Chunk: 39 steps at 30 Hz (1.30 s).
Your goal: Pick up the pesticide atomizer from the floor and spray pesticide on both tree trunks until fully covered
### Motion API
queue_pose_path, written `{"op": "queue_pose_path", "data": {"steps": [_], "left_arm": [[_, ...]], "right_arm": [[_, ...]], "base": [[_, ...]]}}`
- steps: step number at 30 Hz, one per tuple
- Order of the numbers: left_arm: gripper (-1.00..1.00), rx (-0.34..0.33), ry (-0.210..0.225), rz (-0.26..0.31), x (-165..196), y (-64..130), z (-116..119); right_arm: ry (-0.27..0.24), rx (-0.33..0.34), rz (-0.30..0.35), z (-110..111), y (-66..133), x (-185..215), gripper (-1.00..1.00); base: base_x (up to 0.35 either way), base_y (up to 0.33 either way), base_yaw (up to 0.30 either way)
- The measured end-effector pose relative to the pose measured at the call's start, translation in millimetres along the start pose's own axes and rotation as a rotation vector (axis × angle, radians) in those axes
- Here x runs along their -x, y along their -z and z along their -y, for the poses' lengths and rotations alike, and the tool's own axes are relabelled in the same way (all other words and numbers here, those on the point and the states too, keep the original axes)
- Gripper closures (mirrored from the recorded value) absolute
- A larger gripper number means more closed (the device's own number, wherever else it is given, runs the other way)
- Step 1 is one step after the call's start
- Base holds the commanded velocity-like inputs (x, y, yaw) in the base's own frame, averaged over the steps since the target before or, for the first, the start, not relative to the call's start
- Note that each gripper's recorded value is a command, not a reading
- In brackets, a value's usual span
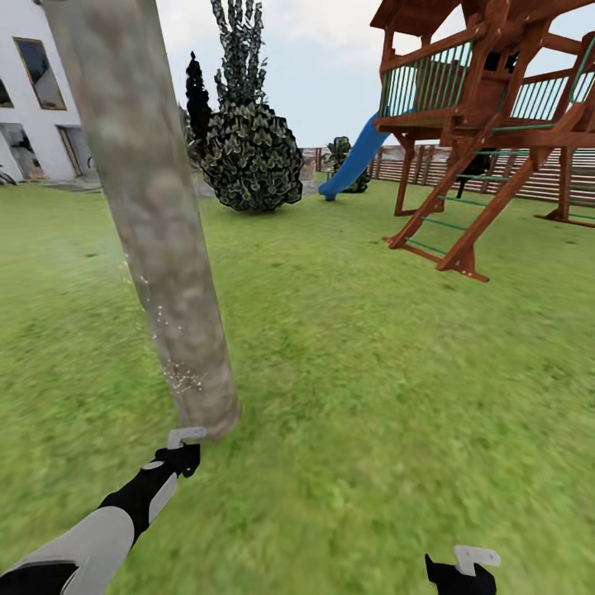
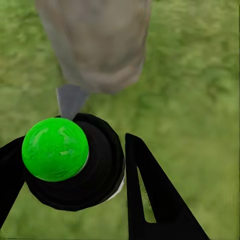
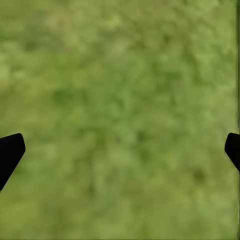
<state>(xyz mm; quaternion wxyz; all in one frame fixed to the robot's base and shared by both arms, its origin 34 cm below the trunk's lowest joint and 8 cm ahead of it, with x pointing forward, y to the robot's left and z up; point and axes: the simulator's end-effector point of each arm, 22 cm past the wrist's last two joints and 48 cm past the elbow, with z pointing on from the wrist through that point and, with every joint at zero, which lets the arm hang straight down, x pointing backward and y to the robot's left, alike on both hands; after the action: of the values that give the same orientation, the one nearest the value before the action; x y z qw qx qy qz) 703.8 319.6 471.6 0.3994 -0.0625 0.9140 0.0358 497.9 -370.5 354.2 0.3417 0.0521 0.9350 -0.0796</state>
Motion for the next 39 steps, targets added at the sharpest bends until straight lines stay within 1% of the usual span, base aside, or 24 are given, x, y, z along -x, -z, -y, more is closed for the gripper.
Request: {"op": "queue_pose_path", "data": {"steps": [1, 2, 4, 12, 18, 22, 25, 27, 28, 29, 30, 31, 33, 34, 35, 37, 38, 39], "left_arm": [[1.0, 0.012, 0.001, -0.001, 0, 0.1, -1], [1.0, 0.013, 0.002, -0.002, -1, 0.3, 3], [1.0, 0.012, 0.002, -0.002, -2, 0.5, 7], [1.0, 0.009, -0.003, -0.002, -2, 0.7, 11], [1.0, 0.008, 0.0, -0.002, -2, 0.7, 11], [1.0, 0.014, -0.001, 0.009, 4, 0.6, 6], [1.0, 0.018, -0.01, 0.016, 7, 0.7, 7], [1.0, 0.032, -0.014, 0.057, 28, 1.8, 5], [1.0, 0.05, -0.013, 0.088, 45, 3.3, 2], [1.0, 0.075, -0.007, 0.137, 70, 7.0, -1], [1.0, 0.078, 0.0, 0.168, 86, 9.7, 2], [1.0, 0.075, 0.006, 0.181, 93, 11.1, 6], [1.0, 0.054, 0.015, 0.191, 99, 13.1, 24], [1.0, 0.043, 0.013, 0.187, 100, 14.1, 32], [1.0, 0.039, 0.012, 0.202, 106, 16.4, 35], [1.0, 0.039, 0.012, 0.235, 122, 20.7, 34], [1.0, 0.044, 0.016, 0.256, 133, 23.6, 30], [1.0, 0.057, 0.015, 0.282, 146, 27.7, 20]], "right_arm": [[0.0, 0.0, 0.0, 0, 0.0, 0, -1.0], [0.0, 0.0, 0.0, 0, 0.0, 0, -1.0], [0.0, 0.0, -0.001, 0, 0.1, 0, -1.0], [0.0, 0.0, -0.001, 0, 0.1, -1, -1.0], [0.0, 0.0, -0.001, 0, 0.1, -1, -1.0], [0.0, 0.0, -0.001, 0, 0.1, -1, -1.0], [0.0, 0.0, -0.001, 0, 0.1, -1, -1.0], [0.0, 0.0, -0.001, 0, 0.2, -1, -1.0], [0.0, 0.0, -0.001, 0, 0.2, 0, -1.0], [0.0, 0.0, -0.001, 0, 0.1, 0, -1.0], [0.0, 0.0, -0.001, 0, 0.2, 0, -1.0], [0.0, 0.0, -0.001, 0, 0.1, -1, -1.0], [0.0, 0.0, -0.001, 0, 0.1, -1, -1.0], [0.001, 0.0, -0.001, 0, 0.1, -1, -1.0], [0.001, 0.001, -0.001, 0, 0.1, -1, -1.0], [0.001, 0.001, -0.002, 0, 0.2, -1, -1.0], [0.001, 0.001, -0.002, 0, 0.2, -1, -1.0], [0.001, 0.002, -0.003, -1, 0.3, -2, -1.0]], "base": [[0.035, -0.268, 0.174], [0.018, -0.269, 0.224], [0.004, -0.269, 0.265], [0.0, -0.27, 0.276], [0.005, -0.267, 0.039], [0.068, -0.119, 0.16], [0.01, -0.008, 0.269], [0.001, -0.001, 0.167], [0.0, 0.0, 0.038], [0.0, 0.0, 0.016], [0.0, 0.0, 0.008], [0.0, 0.0, 0.004], [0.0, 0.0, 0.001], [0.0, 0.0, 0.0], [0.0, 0.0, 0.0], [0.0, 0.0, 0.0], [0.0, 0.0, 0.0], [0.0, 0.0, 0.0]]}}
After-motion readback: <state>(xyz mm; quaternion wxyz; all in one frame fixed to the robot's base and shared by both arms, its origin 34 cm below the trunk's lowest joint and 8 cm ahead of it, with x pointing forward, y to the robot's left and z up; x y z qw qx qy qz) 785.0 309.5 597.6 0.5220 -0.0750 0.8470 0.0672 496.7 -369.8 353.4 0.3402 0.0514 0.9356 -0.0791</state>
